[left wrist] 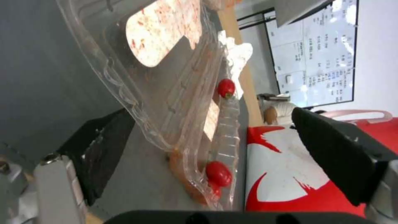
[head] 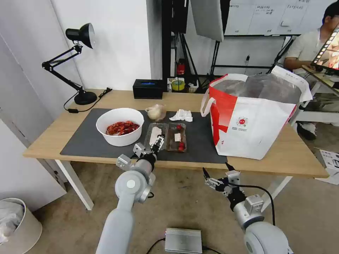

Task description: Pick up the trash from the table and place it into the takeout bag.

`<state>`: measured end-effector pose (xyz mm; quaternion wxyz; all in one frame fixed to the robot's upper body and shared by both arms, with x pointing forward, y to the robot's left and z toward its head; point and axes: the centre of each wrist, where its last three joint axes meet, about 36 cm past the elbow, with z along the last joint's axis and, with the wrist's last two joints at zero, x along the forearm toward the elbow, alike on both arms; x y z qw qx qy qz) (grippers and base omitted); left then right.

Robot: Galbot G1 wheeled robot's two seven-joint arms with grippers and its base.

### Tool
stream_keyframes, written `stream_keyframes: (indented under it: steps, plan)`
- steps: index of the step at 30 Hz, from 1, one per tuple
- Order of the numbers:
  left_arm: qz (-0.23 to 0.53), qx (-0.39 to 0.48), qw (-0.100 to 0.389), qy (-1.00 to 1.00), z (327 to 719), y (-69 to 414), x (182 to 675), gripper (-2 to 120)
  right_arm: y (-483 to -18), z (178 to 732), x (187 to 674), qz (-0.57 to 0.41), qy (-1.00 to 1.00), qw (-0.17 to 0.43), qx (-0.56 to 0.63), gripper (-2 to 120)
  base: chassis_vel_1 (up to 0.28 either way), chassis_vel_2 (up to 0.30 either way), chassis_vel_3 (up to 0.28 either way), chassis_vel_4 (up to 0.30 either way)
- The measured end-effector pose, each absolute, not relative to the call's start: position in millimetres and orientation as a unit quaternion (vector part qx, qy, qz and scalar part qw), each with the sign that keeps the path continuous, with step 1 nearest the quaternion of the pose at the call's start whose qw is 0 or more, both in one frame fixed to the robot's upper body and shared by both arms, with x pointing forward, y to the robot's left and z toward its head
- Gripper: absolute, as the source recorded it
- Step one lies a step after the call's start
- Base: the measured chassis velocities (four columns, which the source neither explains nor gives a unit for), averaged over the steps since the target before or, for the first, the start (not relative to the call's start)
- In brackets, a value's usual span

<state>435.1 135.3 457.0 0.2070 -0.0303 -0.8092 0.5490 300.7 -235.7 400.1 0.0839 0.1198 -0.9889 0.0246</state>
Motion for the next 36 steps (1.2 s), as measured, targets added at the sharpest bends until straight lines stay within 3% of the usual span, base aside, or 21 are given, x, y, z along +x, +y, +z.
stream_keyframes:
  steps: [36]
  plan:
    - [0.546, -0.102, 0.154, -0.817, 475, 130, 429, 100, -235, 401, 298, 0.031, -0.989, 0.08, 0.12, 100, 0.0, 0.0, 0.0, 0.0]
